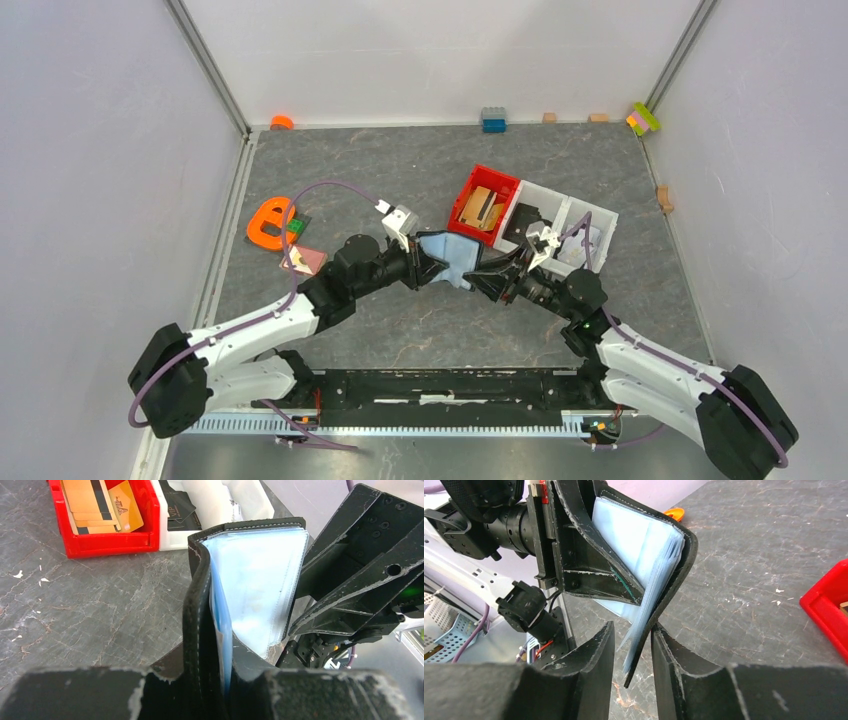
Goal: Take the credit cards out of the card holder
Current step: Remove the credit card from the card holder.
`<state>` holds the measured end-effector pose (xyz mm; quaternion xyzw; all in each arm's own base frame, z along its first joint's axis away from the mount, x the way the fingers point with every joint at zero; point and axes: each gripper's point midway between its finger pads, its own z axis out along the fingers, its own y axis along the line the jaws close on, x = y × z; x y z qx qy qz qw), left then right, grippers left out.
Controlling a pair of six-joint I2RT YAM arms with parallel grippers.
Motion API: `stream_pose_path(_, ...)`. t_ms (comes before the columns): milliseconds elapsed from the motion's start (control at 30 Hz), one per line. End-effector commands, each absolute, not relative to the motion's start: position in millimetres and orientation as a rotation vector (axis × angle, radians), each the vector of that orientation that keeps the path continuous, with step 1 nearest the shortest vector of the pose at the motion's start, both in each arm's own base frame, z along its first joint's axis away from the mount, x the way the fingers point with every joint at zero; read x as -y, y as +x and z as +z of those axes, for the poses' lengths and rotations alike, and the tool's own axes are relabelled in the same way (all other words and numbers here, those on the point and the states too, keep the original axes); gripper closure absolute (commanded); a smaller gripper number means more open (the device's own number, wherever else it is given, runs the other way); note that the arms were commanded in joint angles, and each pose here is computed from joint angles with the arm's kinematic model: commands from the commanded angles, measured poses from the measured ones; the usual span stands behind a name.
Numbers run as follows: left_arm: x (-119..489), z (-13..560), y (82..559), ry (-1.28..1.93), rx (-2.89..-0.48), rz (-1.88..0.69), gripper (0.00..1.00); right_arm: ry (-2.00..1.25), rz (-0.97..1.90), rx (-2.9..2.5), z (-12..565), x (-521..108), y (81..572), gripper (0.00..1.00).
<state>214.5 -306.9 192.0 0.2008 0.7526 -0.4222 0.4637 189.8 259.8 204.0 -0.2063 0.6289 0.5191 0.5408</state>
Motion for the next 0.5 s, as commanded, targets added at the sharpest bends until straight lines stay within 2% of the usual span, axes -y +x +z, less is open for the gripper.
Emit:
stream_pose_path(0, 305, 213, 221, 0.473, -1.769, -1.028, 0.95, -0.471, 1.164, -1.419, 224, -254, 199, 0.60)
stream_pose_path(133, 304, 214, 221, 0.460, -1.770, -1.031, 0.96, -0.457, 1.142, -1.421, 224, -252, 201, 0.57)
stream_pose_path(467, 299, 226, 217, 0.415, -1.727, -1.083, 0.98, -0.450, 1.121, -1.432, 220, -249, 204, 0.62)
